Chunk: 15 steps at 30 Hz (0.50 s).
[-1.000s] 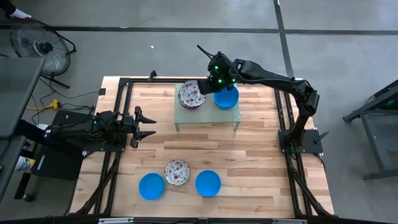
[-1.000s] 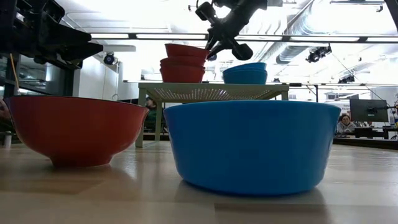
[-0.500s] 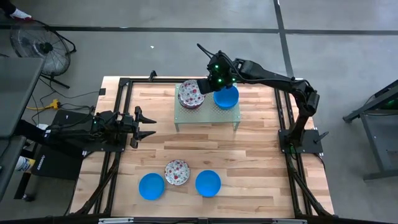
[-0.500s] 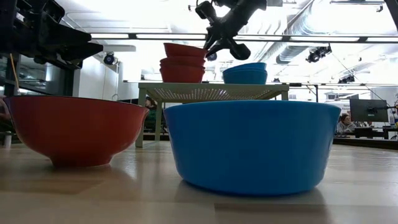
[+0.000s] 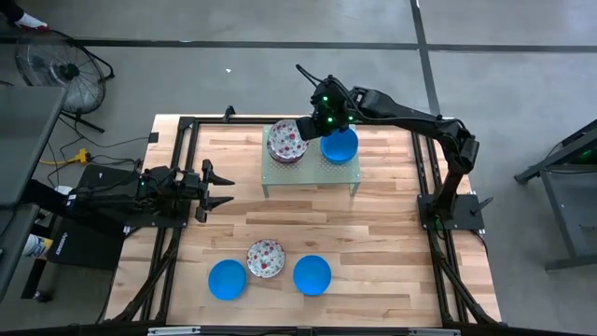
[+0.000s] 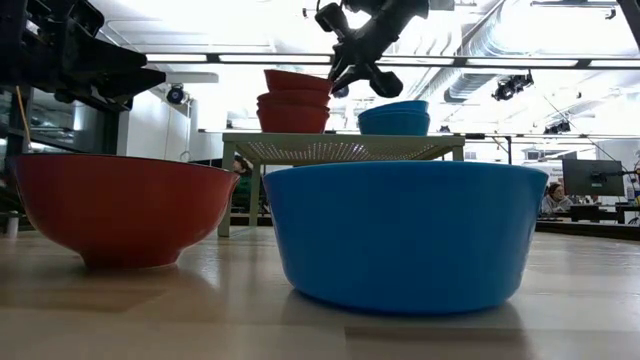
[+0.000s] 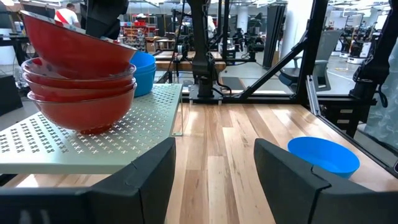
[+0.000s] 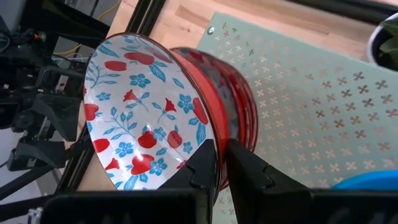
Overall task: Pick & Place Mini bowls
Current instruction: Stack the patterned red bowl on the patterned red bowl on the shelf
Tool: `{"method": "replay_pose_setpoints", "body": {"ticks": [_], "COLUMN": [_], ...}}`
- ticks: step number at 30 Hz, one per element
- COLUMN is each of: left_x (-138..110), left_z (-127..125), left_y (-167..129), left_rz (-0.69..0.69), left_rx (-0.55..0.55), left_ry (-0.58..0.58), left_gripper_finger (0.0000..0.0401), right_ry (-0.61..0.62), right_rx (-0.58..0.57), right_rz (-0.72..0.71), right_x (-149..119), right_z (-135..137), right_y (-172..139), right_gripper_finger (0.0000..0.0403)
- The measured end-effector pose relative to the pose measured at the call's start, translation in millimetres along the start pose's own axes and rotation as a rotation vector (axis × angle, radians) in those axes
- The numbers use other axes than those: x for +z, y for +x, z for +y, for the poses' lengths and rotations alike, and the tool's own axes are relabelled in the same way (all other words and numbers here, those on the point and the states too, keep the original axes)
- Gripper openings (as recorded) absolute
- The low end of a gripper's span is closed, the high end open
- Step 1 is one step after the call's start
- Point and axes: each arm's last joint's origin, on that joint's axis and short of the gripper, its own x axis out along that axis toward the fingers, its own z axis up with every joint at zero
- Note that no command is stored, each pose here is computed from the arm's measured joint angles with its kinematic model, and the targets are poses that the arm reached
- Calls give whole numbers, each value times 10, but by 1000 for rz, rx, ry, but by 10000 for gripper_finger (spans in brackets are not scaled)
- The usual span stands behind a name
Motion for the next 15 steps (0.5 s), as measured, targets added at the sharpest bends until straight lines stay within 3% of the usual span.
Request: {"method": "replay_pose_setpoints", "body": {"ticks": [15], "left_x": [0], "left_z": [0], "left_y": [0], "left_rz": [0], "left_rx": [0], "left_ry": [0], "left_gripper_finger": [213], "right_ry": [-5], "right_rx": [1], "right_rz": [17], "right_x": [26], "right_z": [-46], "right_y": [49], "right_gripper_finger": [26]}}
